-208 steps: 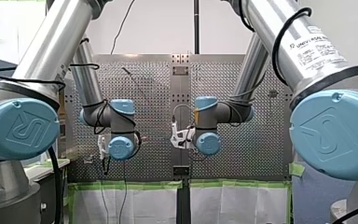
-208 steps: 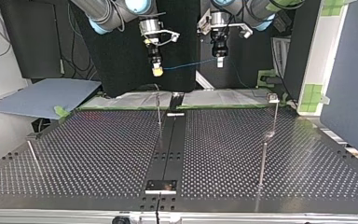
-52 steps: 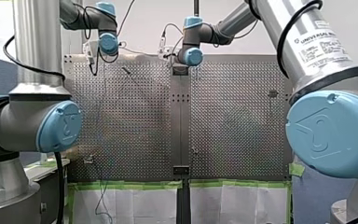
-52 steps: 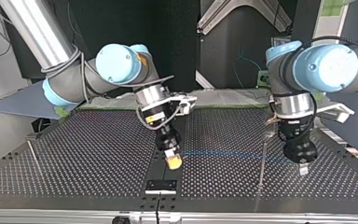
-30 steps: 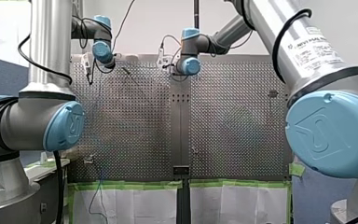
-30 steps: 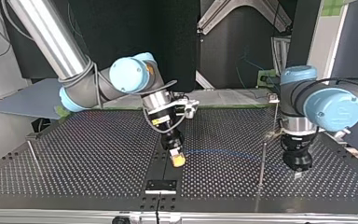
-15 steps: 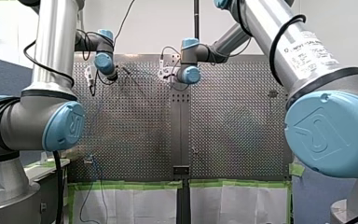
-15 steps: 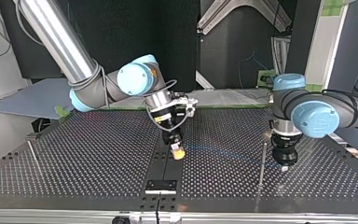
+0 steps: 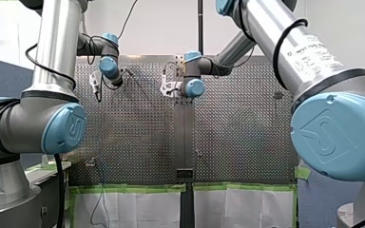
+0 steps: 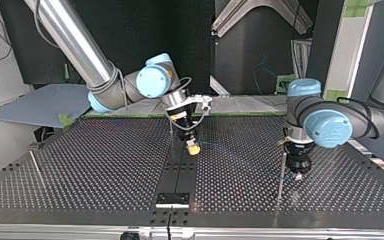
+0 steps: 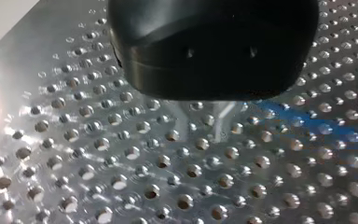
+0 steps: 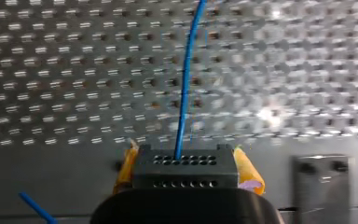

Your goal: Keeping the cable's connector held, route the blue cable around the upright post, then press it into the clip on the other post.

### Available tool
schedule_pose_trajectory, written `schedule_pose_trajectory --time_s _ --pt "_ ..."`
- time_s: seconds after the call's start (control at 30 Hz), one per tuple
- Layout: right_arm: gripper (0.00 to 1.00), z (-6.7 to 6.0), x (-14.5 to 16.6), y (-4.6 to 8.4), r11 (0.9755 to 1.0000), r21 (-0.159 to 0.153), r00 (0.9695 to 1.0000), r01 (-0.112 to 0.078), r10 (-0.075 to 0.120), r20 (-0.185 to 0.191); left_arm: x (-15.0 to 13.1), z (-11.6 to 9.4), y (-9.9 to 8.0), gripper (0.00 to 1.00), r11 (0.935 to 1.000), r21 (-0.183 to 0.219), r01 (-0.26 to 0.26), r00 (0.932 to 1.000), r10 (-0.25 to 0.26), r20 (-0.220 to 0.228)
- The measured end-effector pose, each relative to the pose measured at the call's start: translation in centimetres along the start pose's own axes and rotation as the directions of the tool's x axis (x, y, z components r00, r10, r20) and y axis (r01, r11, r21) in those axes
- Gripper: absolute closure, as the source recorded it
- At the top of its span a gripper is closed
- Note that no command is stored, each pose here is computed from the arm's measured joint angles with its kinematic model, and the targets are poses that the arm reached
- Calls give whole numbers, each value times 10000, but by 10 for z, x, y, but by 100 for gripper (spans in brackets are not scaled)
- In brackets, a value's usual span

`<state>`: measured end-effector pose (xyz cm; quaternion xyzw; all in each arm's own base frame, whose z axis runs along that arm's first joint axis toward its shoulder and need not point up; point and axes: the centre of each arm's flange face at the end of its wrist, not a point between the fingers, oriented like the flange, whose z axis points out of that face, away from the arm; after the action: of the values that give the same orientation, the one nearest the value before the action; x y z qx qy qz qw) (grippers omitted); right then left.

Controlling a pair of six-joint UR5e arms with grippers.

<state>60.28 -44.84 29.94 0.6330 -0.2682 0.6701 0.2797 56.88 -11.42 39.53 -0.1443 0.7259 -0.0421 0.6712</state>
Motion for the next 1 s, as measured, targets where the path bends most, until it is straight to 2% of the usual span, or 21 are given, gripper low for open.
schedule_pose_trajectory --time_s 0.07,0.13,0.17,0.2,0.23,0.3,0.43,0.53,0.8,0.9,1.0 --pt "100 -3 -12 0 10000 -70 9998 2 -1 196 1 -1 0 11 9998 -148 154 9999 -155 -40" --pt "100 -7 -25 1 9999 -147 9991 11 -5 423 3 -1 0 11 9994 -220 274 9996 -275 -75" --pt "100 -8 -31 1 9998 -183 9986 17 -7 529 5 -1 -1 5 9992 -223 344 9993 -347 -104" --pt "100 -10 -37 1 9998 -220 9980 23 -9 634 6 -1 -1 5 9990 -207 389 9992 -392 -124" --pt "100 -12 -46 2 9996 -268 9969 37 -15 791 8 0 -2 1 9989 -176 431 9989 -433 -152" --pt "100 -15 -63 1 9994 -331 9943 67 -31 1068 14 1 -5 1 9988 -63 490 9984 -491 -277" --pt "100 -25 -95 1 9986 -480 9867 203 -123 1620 30 8 -7 1 9986 164 512 9968 -500 -623" --pt "100 -31 -109 2 9976 -640 9841 248 -131 1773 36 10 -8 1 9984 238 513 9959 -494 -752" --pt "100 -46 -139 6 9966 -820 9822 102 54 1877 41 14 -7 1 9984 210 526 9962 -510 -703" --pt "100 -52 -155 7 9964 -841 9800 105 65 1991 40 15 -7 1 9982 241 557 9965 -541 -642" --pt "100 -60 -177 8 9960 -884 9758 154 43 2188 40 15 -7 1 9981 244 572 9966 -556 -608"
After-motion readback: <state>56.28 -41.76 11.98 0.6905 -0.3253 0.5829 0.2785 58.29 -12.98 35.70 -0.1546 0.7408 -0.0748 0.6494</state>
